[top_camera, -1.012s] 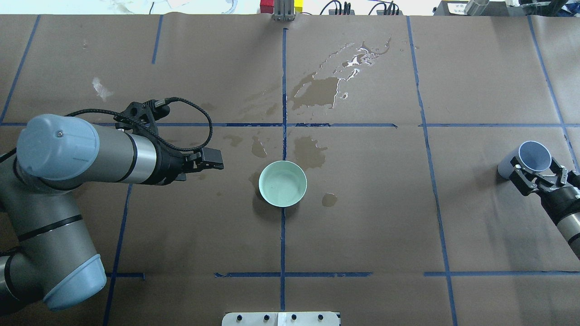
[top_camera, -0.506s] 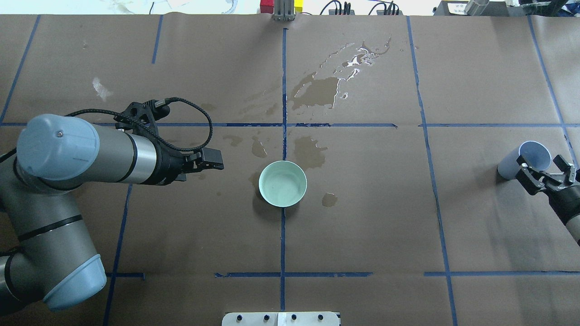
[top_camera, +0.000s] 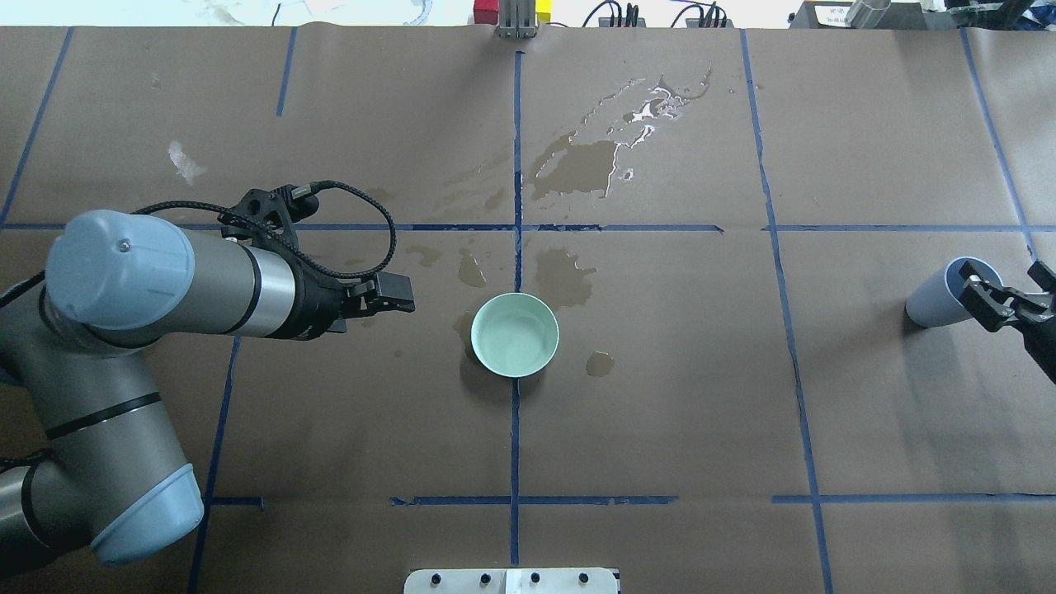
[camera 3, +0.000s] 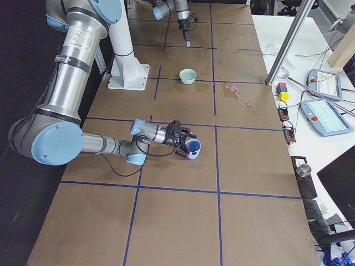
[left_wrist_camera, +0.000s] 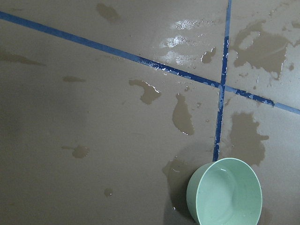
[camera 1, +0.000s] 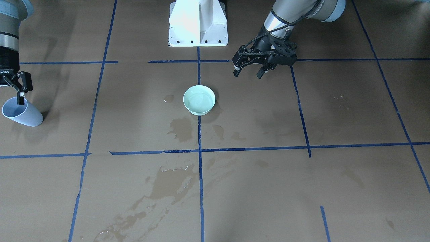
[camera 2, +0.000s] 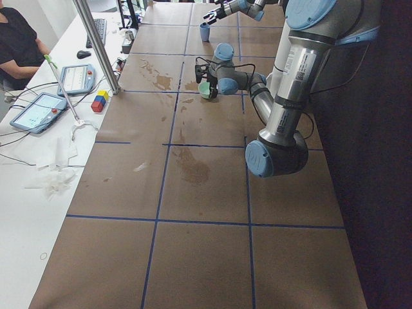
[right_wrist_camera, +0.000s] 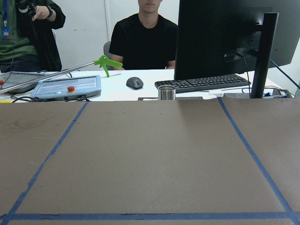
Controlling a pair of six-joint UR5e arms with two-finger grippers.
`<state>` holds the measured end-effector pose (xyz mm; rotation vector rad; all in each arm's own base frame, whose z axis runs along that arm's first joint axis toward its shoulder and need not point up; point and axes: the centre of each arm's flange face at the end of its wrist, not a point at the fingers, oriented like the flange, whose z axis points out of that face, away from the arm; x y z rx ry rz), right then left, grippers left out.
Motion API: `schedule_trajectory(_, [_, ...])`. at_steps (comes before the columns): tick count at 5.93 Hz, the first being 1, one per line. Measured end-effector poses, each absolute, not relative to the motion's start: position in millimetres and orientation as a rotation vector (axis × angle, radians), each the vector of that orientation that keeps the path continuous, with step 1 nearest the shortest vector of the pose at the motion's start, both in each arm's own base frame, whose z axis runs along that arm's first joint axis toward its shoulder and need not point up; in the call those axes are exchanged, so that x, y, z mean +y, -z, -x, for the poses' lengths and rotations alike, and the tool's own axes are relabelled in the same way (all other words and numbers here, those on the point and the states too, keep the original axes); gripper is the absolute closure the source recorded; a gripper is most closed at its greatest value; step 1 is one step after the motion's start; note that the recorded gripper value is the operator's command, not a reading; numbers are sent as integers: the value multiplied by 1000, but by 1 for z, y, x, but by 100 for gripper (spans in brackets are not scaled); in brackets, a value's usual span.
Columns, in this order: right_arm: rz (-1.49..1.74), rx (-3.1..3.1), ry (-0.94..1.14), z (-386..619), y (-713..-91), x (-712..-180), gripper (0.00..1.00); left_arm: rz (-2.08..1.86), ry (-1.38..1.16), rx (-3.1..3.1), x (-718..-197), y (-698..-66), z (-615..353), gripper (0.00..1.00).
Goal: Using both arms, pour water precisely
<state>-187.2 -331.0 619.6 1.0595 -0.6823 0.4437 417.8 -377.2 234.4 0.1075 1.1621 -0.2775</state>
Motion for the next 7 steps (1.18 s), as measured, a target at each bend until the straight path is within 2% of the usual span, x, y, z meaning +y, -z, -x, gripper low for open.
schedule_trajectory(7, [-847, -778, -314, 48, -613, -402, 0, 36, 324, 1003, -392, -214, -535, 0])
